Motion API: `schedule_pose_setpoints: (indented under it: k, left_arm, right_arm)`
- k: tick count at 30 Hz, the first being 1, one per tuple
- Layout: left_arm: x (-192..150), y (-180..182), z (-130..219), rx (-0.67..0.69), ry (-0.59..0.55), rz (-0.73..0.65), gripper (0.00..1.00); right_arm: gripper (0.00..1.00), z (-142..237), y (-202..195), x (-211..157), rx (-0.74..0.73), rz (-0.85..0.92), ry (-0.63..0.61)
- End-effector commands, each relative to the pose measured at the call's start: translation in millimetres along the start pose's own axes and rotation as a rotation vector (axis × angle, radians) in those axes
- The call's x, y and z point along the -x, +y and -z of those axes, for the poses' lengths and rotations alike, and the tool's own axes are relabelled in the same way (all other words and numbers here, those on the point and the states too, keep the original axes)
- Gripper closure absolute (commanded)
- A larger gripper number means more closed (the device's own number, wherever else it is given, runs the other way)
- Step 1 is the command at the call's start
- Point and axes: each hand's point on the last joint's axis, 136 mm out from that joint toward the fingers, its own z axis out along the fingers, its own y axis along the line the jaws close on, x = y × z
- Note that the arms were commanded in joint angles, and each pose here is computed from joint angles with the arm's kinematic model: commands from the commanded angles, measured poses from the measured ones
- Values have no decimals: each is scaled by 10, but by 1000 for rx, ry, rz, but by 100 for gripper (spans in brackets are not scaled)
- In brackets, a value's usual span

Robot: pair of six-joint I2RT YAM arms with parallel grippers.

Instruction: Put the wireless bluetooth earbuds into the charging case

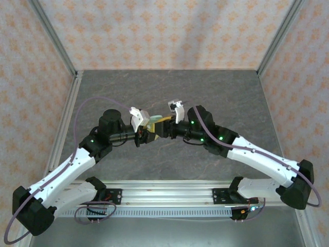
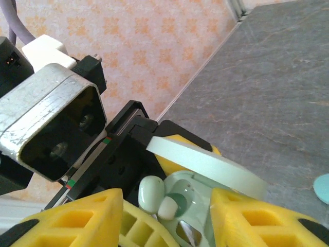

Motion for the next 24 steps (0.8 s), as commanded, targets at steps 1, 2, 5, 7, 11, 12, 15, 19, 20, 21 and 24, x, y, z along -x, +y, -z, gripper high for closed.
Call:
schedule_pose_setpoints:
  k: [1, 2, 5, 7, 11, 12, 15, 19, 20, 21, 24]
  left_arm:
    - [139, -207, 63, -89, -46, -73, 93]
    - [133, -215, 64, -94, -42, -72, 93]
    - [138, -254, 73, -114, -38, -78, 94]
    - [130, -280, 82, -127, -30, -83, 94]
    - [128, -327, 105, -148, -13, -96, 94]
    - [127, -337, 109, -152, -10, -97, 94]
    - [132, -345, 109, -158, -5, -91, 94]
    - [136, -346, 81, -171, -2, -74, 94]
    - [135, -342, 73, -173, 0, -67, 94]
    - [134, -341, 62, -177, 2, -63, 94]
    - [142, -331, 37, -182, 7, -51, 94]
  right_arm:
    - [50, 272, 17, 301, -54, -30, -104]
    - [49, 319, 31, 307, -53, -36, -107]
    - [48, 426, 23, 277, -70, -46, -95]
    - [46, 459, -13, 211, -87, -51, -69]
    - [43, 418, -110, 24, -96, -103, 5]
    - [43, 392, -125, -19, -87, -126, 23]
    - [43, 319, -128, -105, -43, -179, 58]
    - [43, 244, -149, -176, -10, -215, 85]
    - [43, 218, -152, -189, -1, -225, 91]
    - [43, 189, -151, -201, 8, -235, 96]
    - [44, 113, -188, -251, 22, -268, 111]
